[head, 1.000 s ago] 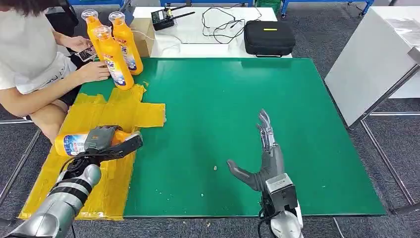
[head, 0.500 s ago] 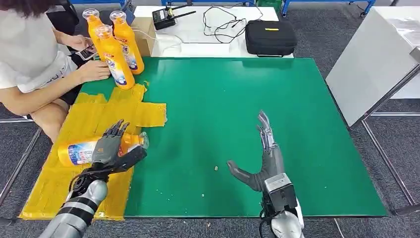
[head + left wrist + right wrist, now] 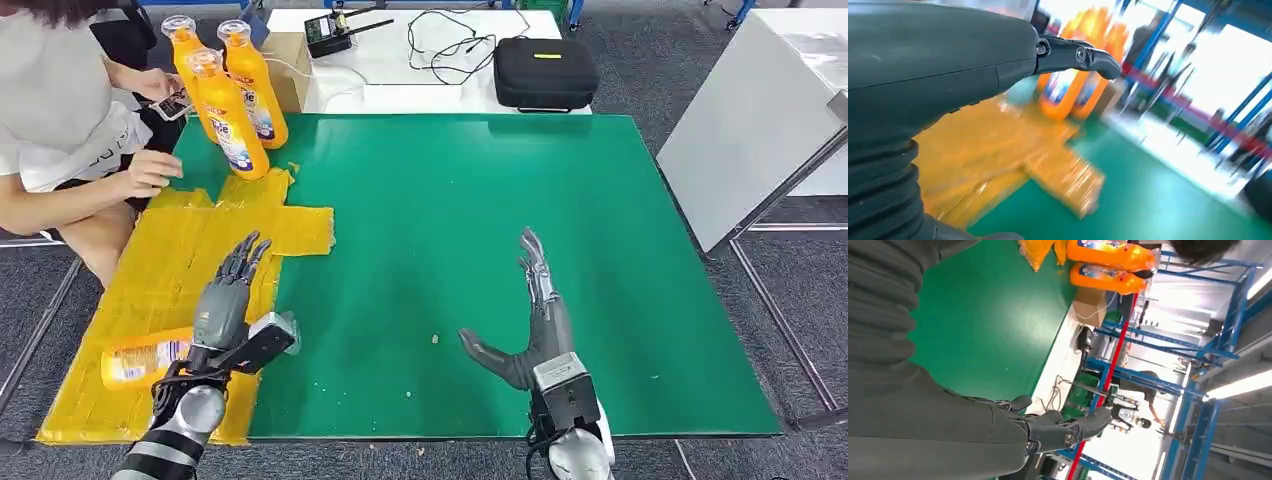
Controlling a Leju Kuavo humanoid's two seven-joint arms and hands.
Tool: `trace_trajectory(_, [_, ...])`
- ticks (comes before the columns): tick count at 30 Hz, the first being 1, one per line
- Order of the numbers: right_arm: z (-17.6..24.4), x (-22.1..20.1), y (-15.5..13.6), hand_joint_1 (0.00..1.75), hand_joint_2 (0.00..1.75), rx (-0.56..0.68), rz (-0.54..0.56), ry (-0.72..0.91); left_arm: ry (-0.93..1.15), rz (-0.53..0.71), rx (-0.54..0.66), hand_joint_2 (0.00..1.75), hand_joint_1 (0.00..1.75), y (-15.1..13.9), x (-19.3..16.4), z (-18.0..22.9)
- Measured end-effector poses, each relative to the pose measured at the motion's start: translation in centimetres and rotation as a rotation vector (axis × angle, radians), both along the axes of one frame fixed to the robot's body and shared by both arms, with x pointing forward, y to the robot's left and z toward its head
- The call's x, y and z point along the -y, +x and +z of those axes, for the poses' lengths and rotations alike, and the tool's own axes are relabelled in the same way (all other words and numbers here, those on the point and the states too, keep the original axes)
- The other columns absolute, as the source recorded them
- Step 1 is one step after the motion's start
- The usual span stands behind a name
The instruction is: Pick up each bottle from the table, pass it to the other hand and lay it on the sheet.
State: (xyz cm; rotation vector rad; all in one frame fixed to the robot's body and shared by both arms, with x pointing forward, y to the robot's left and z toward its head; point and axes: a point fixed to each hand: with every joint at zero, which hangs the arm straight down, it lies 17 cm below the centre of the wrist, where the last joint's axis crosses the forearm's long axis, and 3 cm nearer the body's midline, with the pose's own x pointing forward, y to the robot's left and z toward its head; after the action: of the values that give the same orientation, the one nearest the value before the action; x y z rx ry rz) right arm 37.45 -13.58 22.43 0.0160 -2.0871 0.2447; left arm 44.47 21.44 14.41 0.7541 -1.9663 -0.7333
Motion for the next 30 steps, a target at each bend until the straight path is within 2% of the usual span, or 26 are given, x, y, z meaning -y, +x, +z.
trace_trajectory(4, [-0.6, 0.2, -0.3, 0.0, 1.75, -0.012, -0.005, -0.003, -0.023, -0.017, 0.147, 1.75, 0.0, -2.4, 1.6, 4.1])
trace_trajectory(9, [-1.7, 0.6, -0.8, 0.0, 1.75, -0.034, -0.021, -0.021, -0.074, -0.098, 0.225, 1.75, 0.0, -5.5, 4.9, 7.3])
trace_trajectory(15, [-3.6, 1.6, -1.7, 0.0, 1.75, -0.08, -0.04, -0.034, -0.179, -0.198, 0.202, 1.75, 0.0, -8.4, 7.5, 8.1])
trace_trajectory(26, [-3.9, 1.8, -2.1, 0.0, 1.75, -0.088, -0.041, -0.039, -0.214, -0.236, 0.21, 1.75, 0.0, -9.4, 8.4, 9.0])
trace_trajectory(30, [-5.0, 2.9, -2.7, 0.0, 1.75, -0.13, -0.067, -0.039, -0.379, -0.318, 0.09, 1.75, 0.0, -9.9, 8.7, 8.2])
